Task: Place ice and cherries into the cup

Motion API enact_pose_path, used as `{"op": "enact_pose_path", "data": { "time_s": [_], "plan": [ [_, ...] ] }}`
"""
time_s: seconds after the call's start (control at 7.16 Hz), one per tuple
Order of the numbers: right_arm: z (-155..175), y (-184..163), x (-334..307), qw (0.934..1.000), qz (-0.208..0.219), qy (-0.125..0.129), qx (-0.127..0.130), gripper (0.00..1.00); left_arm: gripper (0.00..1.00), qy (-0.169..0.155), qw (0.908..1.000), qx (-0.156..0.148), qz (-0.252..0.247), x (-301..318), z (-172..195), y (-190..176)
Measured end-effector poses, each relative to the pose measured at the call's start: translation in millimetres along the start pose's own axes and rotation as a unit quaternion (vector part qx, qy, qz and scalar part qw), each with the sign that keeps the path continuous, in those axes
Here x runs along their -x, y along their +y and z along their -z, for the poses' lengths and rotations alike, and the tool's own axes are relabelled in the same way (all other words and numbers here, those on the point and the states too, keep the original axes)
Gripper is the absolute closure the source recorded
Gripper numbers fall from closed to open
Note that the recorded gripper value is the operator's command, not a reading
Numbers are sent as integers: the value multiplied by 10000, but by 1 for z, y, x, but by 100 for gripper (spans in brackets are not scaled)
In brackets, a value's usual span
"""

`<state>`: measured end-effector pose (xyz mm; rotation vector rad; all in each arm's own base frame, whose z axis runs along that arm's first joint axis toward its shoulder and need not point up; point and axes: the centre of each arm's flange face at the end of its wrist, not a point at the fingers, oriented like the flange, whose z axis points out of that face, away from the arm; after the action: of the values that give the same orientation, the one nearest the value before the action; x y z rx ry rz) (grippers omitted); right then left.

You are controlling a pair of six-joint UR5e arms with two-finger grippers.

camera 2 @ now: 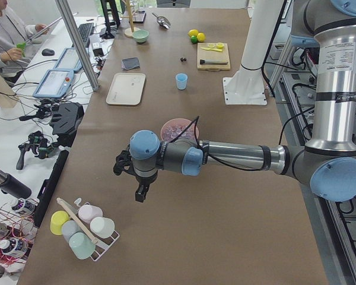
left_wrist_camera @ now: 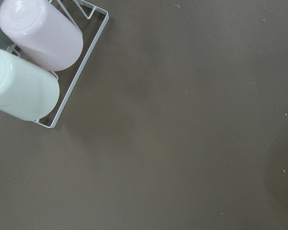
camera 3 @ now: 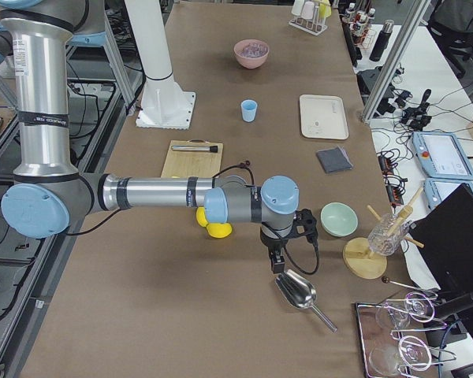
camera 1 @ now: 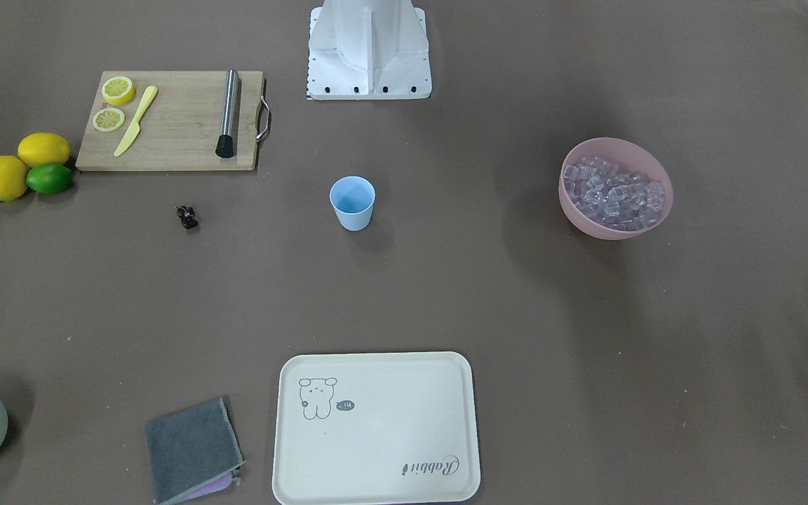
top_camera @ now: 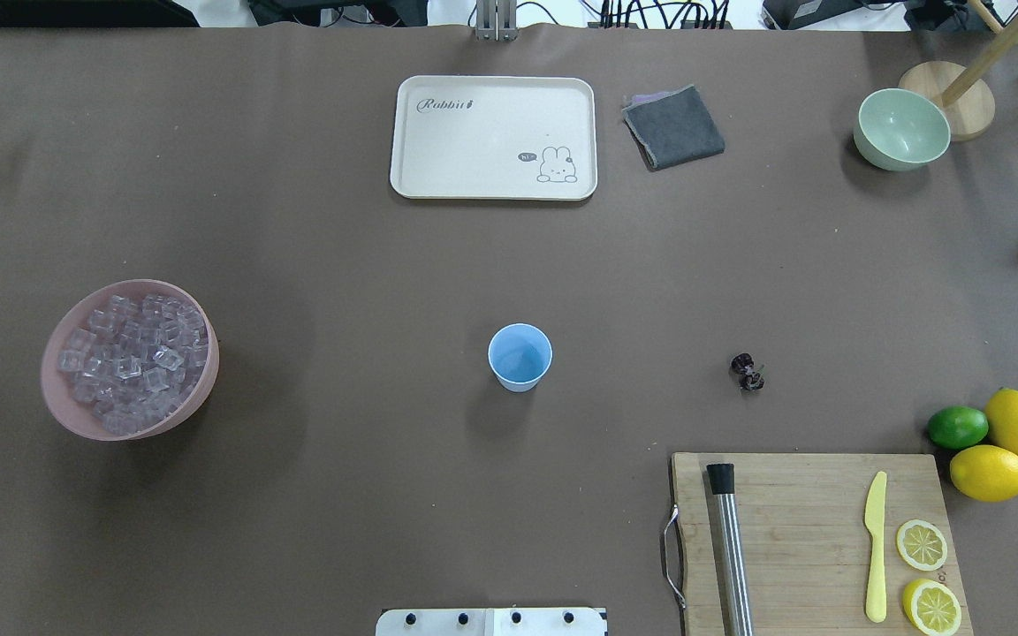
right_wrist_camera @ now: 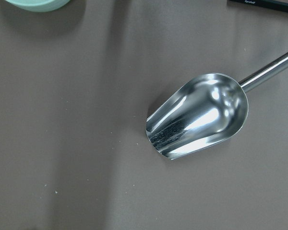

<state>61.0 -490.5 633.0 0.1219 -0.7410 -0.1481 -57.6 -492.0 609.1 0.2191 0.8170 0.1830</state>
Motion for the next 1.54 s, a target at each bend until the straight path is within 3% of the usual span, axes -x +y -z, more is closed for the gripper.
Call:
{"op": "enact_pose_path", "data": {
  "time_s": [0.42, 0.84, 1.26, 1.54],
  "plan": [
    [3, 12, 4, 10000, 25, -20, -24, 0, 2, -28, 10000, -34, 3, -4, 7, 19],
    [3, 19, 6, 10000, 23, -17, -22, 0, 3, -13, 9996, -120, 260, -21, 25, 67],
    [8, 34, 11, 9999, 73, 8, -74, 0, 3, -10, 9995, -121, 295, -27, 27, 65],
    [12, 64, 17, 9991, 272, 6, -313, 0, 3, 11, 9996, -133, 237, -30, 26, 55]
  ]
}}
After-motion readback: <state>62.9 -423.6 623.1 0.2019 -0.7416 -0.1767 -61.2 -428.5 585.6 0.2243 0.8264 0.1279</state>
